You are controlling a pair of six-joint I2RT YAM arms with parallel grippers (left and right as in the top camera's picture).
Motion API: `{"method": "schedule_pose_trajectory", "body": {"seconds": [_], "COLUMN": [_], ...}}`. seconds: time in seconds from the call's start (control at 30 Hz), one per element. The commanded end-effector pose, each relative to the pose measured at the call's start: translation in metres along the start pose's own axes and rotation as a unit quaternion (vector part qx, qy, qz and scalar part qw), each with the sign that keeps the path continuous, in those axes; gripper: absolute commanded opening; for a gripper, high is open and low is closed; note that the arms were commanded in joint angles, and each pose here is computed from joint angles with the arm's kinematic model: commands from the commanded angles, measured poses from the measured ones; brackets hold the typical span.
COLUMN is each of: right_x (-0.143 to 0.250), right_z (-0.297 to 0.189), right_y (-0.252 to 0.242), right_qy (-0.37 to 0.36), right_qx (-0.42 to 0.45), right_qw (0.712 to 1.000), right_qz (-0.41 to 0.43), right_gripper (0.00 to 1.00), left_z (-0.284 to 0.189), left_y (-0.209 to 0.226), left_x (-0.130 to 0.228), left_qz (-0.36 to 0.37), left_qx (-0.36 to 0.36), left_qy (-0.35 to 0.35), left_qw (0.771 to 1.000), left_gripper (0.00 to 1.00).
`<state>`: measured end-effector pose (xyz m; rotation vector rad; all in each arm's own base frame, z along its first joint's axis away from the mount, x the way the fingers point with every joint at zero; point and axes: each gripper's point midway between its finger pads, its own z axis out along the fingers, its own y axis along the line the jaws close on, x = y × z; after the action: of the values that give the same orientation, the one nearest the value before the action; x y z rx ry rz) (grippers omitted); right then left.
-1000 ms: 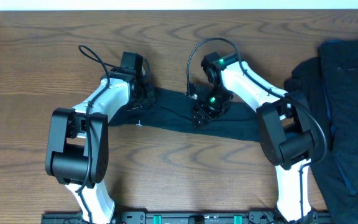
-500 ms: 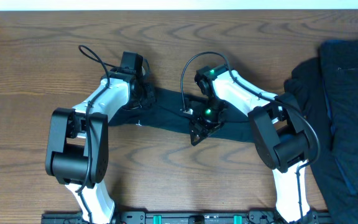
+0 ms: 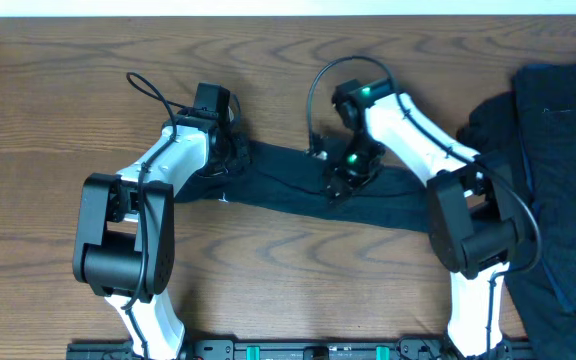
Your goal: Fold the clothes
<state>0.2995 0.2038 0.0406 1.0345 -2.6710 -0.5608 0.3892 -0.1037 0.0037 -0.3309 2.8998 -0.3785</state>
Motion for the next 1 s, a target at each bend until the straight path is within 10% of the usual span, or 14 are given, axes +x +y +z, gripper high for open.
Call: {"method": "schedule_pose_trajectory", "body": {"seconds": [0.0, 0.2, 0.97], "right_x": [-0.003, -0.005, 0.032], "right_z": [-0.007, -0.007, 0.028], "right_y": [-0.015, -0.024, -0.016], "right_qy": [-0.024, -0.034, 0.020], "right_qx": [0.015, 0.017, -0.018], "right_qw": [1.000, 0.999, 0.996], "right_qz": [0.009, 0.020, 0.089], "right_gripper": [0.27, 0.02, 0.01], "left_z": [0.008, 0.008, 0.008], "left_y": [0.004, 0.004, 0.004], "left_x": [0.007, 0.007, 0.007], "left_qz": [-0.006, -0.006, -0.006], "left_qx": [-0.004, -0.004, -0.004], "left_qy": [0.016, 0.016, 0.016], "left_qw": [1.000, 1.000, 1.000], "left_gripper": [0.06, 0.06, 0.06]}}
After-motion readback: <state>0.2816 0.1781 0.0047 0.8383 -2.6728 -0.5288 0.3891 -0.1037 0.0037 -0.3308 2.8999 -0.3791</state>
